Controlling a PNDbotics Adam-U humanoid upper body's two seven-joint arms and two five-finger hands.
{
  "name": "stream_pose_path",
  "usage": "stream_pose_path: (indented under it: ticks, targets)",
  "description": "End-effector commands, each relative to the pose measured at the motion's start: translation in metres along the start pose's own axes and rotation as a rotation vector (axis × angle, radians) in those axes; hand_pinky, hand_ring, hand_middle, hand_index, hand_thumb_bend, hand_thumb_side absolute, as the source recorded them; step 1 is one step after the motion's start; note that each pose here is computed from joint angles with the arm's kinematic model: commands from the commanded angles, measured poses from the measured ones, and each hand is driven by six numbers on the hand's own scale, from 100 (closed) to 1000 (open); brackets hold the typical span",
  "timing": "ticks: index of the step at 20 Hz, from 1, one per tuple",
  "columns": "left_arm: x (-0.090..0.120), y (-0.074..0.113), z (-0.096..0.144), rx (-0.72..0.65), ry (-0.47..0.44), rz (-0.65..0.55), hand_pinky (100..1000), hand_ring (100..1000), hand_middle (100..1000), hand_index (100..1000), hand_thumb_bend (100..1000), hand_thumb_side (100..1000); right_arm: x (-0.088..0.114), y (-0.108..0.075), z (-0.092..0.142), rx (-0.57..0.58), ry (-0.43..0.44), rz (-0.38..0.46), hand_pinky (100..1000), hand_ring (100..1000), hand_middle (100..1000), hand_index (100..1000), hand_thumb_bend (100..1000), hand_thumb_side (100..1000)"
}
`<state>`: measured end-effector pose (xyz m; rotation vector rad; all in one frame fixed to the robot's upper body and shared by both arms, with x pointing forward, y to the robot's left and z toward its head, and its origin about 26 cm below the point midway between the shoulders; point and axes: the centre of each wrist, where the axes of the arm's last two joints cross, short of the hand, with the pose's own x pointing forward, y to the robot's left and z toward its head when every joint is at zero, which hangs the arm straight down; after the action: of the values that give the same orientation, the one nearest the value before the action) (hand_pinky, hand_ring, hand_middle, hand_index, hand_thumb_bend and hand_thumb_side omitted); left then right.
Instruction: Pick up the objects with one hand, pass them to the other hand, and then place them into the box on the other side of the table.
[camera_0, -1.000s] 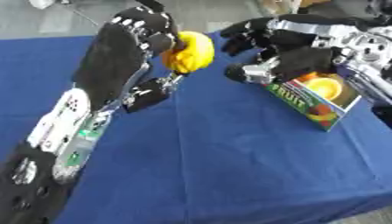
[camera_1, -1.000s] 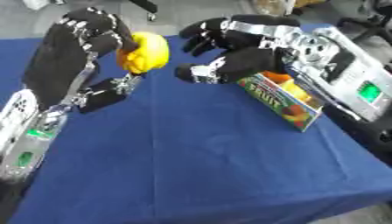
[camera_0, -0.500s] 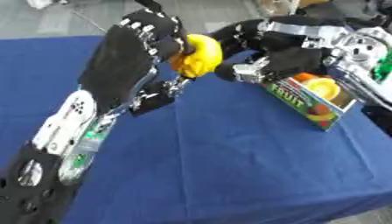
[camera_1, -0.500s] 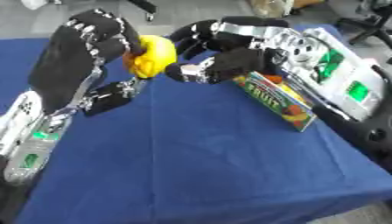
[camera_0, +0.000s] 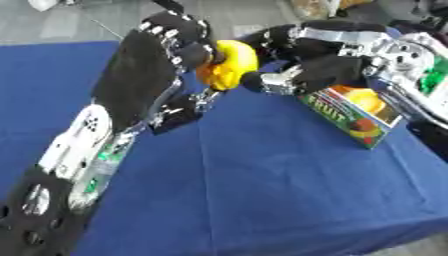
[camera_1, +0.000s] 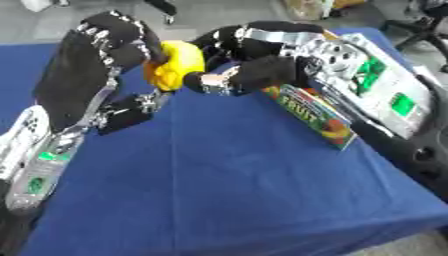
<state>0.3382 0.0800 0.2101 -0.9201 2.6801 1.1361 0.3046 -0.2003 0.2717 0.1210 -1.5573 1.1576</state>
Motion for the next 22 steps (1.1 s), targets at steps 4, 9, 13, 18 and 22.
stream_pose_path:
  ticks: [4,9,13,18,22]
  targets:
    - [0.004,0.008,-0.013,0.060,-0.035,0.006,587,537,486,489,100,100,0.008,-0.002,0.003,-0.005,-0.019,0.009,682,904,795,899,293,382]
    - [0.006,0.008,-0.014,0.075,-0.040,0.017,588,537,487,490,100,100,0.001,-0.002,0.007,-0.002,-0.019,-0.018,689,946,726,823,236,362]
    - [0.007,0.006,-0.014,0.070,-0.039,0.021,589,537,487,491,100,100,-0.001,-0.004,0.009,-0.019,-0.034,-0.045,673,914,659,750,172,334]
    - [0.007,0.003,-0.013,0.055,-0.033,0.026,589,537,487,493,100,100,-0.002,-0.004,0.010,-0.053,-0.042,-0.082,639,862,640,724,100,342]
    - [0.007,0.001,-0.012,0.043,-0.030,0.031,590,536,487,493,100,100,-0.002,-0.004,0.010,-0.074,-0.046,-0.112,628,844,612,697,100,326]
